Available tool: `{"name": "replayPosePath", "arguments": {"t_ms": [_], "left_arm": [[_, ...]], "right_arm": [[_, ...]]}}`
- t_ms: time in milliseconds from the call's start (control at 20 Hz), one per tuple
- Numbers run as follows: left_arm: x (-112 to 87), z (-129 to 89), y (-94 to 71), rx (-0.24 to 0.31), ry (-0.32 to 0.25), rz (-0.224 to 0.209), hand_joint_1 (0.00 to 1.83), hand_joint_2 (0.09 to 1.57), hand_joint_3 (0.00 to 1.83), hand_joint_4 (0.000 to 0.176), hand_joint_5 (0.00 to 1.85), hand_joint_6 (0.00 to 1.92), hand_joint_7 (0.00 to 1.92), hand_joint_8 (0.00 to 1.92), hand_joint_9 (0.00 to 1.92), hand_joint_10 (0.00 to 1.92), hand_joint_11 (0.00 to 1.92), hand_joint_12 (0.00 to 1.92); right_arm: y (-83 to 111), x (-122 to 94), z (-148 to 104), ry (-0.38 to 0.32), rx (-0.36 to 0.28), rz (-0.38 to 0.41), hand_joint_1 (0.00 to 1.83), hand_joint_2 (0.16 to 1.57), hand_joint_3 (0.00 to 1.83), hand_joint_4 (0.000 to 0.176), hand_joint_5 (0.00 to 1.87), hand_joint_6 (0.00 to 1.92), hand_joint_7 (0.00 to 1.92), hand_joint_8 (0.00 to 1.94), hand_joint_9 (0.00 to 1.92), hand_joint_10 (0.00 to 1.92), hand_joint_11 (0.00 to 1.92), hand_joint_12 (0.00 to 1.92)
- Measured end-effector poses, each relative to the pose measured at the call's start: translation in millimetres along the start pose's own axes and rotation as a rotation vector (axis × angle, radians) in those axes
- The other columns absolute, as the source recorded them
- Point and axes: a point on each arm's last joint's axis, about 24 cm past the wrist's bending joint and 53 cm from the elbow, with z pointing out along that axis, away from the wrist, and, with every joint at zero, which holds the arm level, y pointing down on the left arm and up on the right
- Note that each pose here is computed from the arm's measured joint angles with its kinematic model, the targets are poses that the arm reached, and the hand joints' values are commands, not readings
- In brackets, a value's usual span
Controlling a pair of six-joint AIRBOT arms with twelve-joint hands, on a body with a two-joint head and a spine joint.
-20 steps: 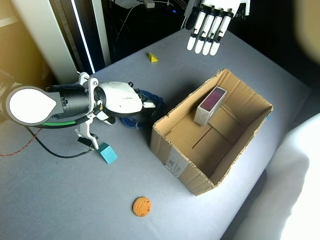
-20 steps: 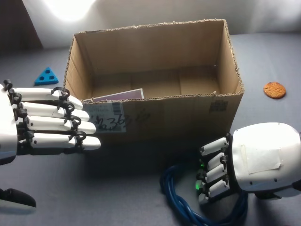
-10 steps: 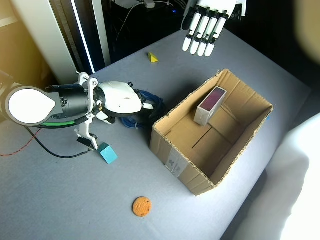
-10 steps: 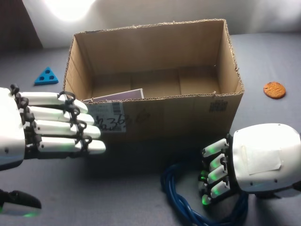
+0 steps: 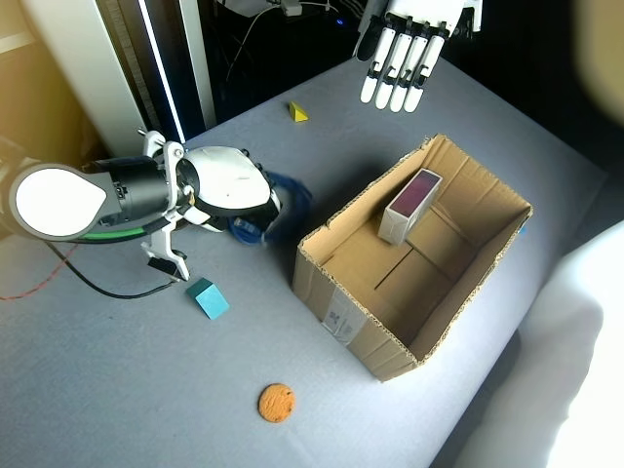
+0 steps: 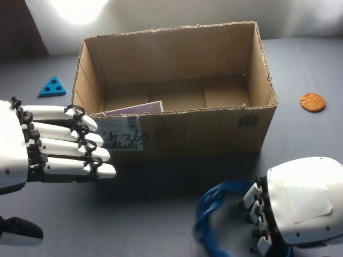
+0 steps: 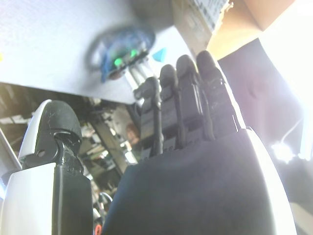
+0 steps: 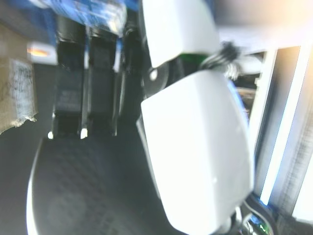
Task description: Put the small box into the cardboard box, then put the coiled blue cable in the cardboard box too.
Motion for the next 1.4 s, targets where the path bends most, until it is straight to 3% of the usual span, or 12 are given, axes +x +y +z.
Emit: {"name": "replayPosePath", "arguments": {"t_ms": [100,150,200,250,350,400,550,650,750,1050,1150,1400], "left_arm": [[0.4,0.0,-0.2,0.001,0.001,0.001,0.45,1.25,0.0,0.0,0.31,0.0,0.3,0.0,0.27,0.0,0.0,0.53],[0.9,0.0,0.0,0.0,0.004,0.003,0.34,1.28,0.01,0.0,0.26,0.0,0.27,0.0,0.23,0.0,0.0,0.45],[0.9,0.0,-0.1,0.0,0.004,0.004,0.31,1.28,0.0,0.0,0.26,0.0,0.27,0.0,0.24,0.0,0.0,0.5],[1.0,0.0,0.0,0.0,0.004,0.004,0.28,1.3,0.01,0.0,0.21,0.0,0.23,0.0,0.21,0.0,0.0,0.47],[1.0,0.0,-0.4,0.002,0.004,0.004,0.3,1.3,0.0,0.0,0.22,0.0,0.23,0.0,0.21,0.0,0.0,0.49],[1.3,0.0,-0.4,0.002,0.006,0.005,0.27,1.32,0.0,0.0,0.19,0.0,0.19,0.0,0.16,0.0,0.0,0.39],[1.5,0.0,-0.8,0.003,0.006,0.005,0.3,1.31,0.0,0.0,0.2,0.0,0.21,0.01,0.19,0.01,0.0,0.43],[1.8,0.0,-0.6,0.002,0.007,0.006,0.33,1.3,0.0,0.0,0.22,0.0,0.23,0.01,0.21,0.01,0.0,0.5],[2.6,1.1,-2.7,0.006,0.008,0.003,0.32,1.31,0.0,0.0,0.23,0.0,0.23,0.0,0.21,0.0,0.0,0.48],[2.5,1.1,-3.1,0.008,0.008,0.001,0.28,1.32,0.0,0.0,0.21,0.0,0.24,0.0,0.22,0.0,0.0,0.51],[2.4,1.1,-3.2,0.008,0.007,0.0,0.36,1.31,0.0,0.0,0.22,0.0,0.24,0.0,0.23,0.0,0.0,0.51],[2.5,1.1,-3.3,0.008,0.008,0.001,0.3,1.33,0.0,0.0,0.22,0.0,0.23,0.0,0.21,0.0,0.0,0.51]], "right_arm": [[0.9,0.1,0.3,0.0,-0.004,-0.001,1.4,1.01,0.0,0.0,1.14,0.7,1.29,0.36,1.13,0.85,0.98,0.83],[0.5,0.0,0.3,0.0,-0.002,0.0,1.4,1.05,0.0,0.0,1.06,0.83,1.17,0.59,1.05,0.98,0.92,0.9],[0.2,-0.2,-0.1,-0.001,-0.001,0.0,1.48,1.06,0.0,0.0,1.02,0.84,1.12,0.61,1.05,0.9,0.83,1.39],[0.3,-0.3,-0.2,-0.001,-0.002,0.0,1.49,1.06,0.0,0.0,1.06,0.8,1.15,0.55,1.06,0.85,0.81,1.47],[5.7,-1.7,-2.3,-0.005,-0.024,-0.003,1.49,1.06,0.0,0.0,1.07,0.79,1.16,0.53,1.09,0.83,0.76,1.5],[11.0,-7.4,-5.0,-0.016,-0.045,-0.014,1.5,1.05,0.0,0.0,1.08,0.79,1.17,0.5,1.11,0.8,0.77,1.49],[24.2,-29.0,-7.7,-0.065,-0.089,-0.034,1.49,1.09,0.0,0.0,0.99,0.93,1.09,0.66,1.01,0.94,0.73,1.56],[30.0,-40.2,-8.0,-0.089,-0.108,-0.047,1.5,1.06,0.0,0.0,1.04,0.84,1.16,0.56,1.06,0.85,0.76,1.51],[33.1,-51.4,-10.2,-0.11,-0.117,-0.066,1.49,1.08,0.0,0.0,0.99,0.92,1.07,0.68,1.01,0.94,0.74,1.56],[39.4,-95.7,-14.8,-0.213,-0.124,-0.133,1.5,1.05,0.0,0.0,1.08,0.75,1.2,0.49,1.08,0.81,0.8,1.49],[43.6,-109.8,-14.9,-0.248,-0.127,-0.17,1.5,1.06,0.0,0.0,1.06,0.78,1.16,0.56,1.05,0.85,0.79,1.51],[36.0,-150.5,-18.8,-0.371,-0.068,-0.219,1.5,1.06,0.0,0.0,1.05,0.82,1.13,0.6,1.04,0.85,0.79,1.51]]}}
